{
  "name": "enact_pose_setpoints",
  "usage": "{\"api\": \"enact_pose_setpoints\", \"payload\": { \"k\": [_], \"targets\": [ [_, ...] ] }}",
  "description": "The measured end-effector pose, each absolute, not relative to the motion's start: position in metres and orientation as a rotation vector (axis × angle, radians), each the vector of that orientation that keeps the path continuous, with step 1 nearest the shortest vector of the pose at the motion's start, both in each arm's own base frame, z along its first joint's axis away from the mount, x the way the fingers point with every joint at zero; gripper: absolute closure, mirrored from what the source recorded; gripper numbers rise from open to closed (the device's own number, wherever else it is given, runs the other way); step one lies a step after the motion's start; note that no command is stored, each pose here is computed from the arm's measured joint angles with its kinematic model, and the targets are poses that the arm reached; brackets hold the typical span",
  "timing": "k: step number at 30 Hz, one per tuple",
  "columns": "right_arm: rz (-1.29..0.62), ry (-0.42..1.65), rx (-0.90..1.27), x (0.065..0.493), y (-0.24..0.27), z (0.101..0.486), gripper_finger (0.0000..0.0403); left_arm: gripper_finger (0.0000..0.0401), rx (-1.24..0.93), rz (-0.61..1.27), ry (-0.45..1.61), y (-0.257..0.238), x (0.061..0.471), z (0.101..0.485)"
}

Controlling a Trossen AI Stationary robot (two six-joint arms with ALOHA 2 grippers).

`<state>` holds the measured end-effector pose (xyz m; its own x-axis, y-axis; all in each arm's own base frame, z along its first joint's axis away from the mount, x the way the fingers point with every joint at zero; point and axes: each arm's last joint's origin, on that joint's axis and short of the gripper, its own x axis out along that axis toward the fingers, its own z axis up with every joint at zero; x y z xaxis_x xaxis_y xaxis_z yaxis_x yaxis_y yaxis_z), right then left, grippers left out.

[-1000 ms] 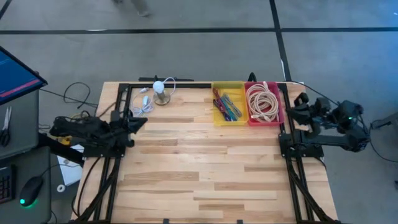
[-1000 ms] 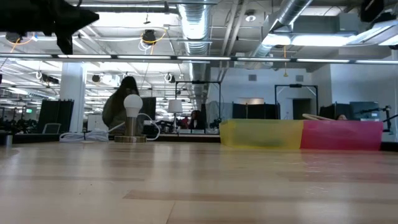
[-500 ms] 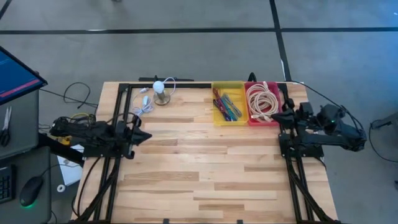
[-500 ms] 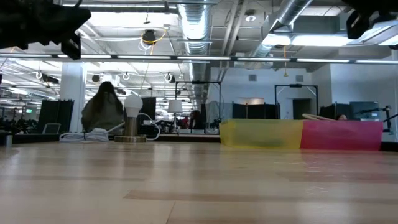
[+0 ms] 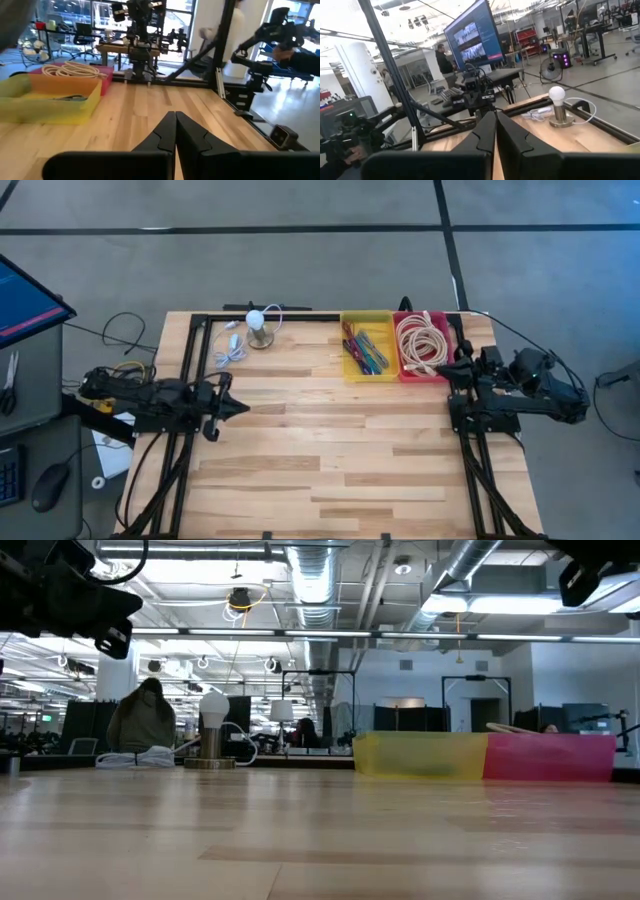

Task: Pick & Place USB Port
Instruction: Return to Home Position

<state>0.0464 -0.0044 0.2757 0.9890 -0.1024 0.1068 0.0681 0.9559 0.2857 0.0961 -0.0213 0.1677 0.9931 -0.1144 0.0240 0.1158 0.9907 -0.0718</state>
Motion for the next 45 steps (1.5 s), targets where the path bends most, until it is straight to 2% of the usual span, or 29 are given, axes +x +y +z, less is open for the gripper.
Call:
{"api": "enact_pose_setpoints", "payload": {
  "k": [11, 17, 33, 45],
  "targets": [
    [-0.093, -0.081, 0.261, 0.050, -0.005, 0.268, 0.0395, 0.0396, -0.085, -0.120, 0.026, -0.022, 0.099, 0.164],
    [-0.105, -0.002, 0.275, 0.065, -0.006, 0.239, 0.0395, 0.0394, -0.078, -0.120, 0.021, -0.022, 0.099, 0.164],
    [-0.125, -0.080, 0.288, 0.096, -0.009, 0.173, 0.0395, 0.0396, -0.081, -0.131, 0.016, -0.022, 0.099, 0.165],
    [-0.111, -0.013, 0.255, 0.098, -0.009, 0.166, 0.0395, 0.0395, -0.081, -0.134, 0.019, -0.023, 0.099, 0.165]
  ]
}}
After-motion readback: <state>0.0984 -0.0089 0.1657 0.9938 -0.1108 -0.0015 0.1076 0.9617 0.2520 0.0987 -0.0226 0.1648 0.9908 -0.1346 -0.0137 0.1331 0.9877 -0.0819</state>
